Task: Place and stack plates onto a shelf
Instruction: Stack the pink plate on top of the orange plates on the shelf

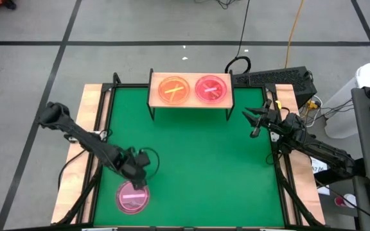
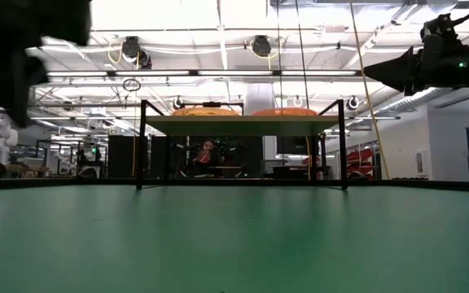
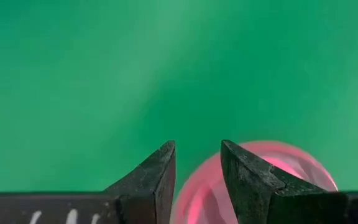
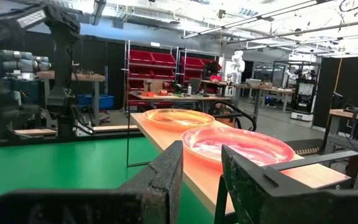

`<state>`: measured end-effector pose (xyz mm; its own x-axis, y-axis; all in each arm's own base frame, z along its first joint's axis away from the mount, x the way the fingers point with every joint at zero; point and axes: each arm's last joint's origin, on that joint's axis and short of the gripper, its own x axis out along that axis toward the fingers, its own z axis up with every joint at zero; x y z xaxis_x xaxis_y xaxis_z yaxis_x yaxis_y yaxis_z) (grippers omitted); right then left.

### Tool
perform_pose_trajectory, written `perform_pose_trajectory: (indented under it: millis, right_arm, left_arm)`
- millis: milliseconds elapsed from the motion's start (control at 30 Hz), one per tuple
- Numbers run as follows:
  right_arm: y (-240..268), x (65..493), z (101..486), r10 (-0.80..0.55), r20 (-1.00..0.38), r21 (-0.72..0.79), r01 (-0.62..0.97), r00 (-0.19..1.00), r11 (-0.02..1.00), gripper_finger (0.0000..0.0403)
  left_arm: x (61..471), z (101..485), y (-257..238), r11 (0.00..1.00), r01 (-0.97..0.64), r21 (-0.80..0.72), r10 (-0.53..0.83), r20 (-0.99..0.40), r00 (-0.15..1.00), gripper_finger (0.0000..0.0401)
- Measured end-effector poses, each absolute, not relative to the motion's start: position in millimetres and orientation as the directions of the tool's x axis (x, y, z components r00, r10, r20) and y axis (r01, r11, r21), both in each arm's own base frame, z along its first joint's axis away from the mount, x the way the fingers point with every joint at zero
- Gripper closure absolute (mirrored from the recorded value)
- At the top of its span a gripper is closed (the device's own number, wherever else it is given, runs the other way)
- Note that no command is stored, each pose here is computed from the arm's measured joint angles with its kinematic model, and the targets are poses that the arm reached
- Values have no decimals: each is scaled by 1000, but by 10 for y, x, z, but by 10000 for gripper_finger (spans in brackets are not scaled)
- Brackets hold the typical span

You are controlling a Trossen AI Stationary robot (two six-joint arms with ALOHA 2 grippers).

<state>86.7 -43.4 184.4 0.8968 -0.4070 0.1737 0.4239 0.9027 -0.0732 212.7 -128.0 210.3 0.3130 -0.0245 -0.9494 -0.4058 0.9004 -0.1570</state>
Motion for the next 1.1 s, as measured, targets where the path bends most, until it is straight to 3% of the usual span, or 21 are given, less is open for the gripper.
perform_pose_trajectory:
  millis: [133,367,733,933,1100]
  right_arm:
    - [-434,867,1844,-407,174,-73,424,897,903,309]
    - [-434,867,1844,-407,173,-73,424,897,903,309]
    - [-434,867,1844,-407,173,-73,424,897,903,309]
    - [-434,867,1844,-407,173,-73,424,897,903,309]
    - [-434,867,1844,-407,173,-73,424,897,903,309]
  left_arm:
    - [2080,1919,-1524,878,-450,-163,-62,-971,231,268]
    - [1944,1846,-1764,908,-394,-145,-46,-967,249,268]
    - [1650,1510,-1635,951,-310,-4,48,-986,158,268]
    - [1567,1413,-1560,954,-300,-15,31,-989,148,268]
    - [1585,1400,-1569,957,-285,-48,-1,-987,163,302]
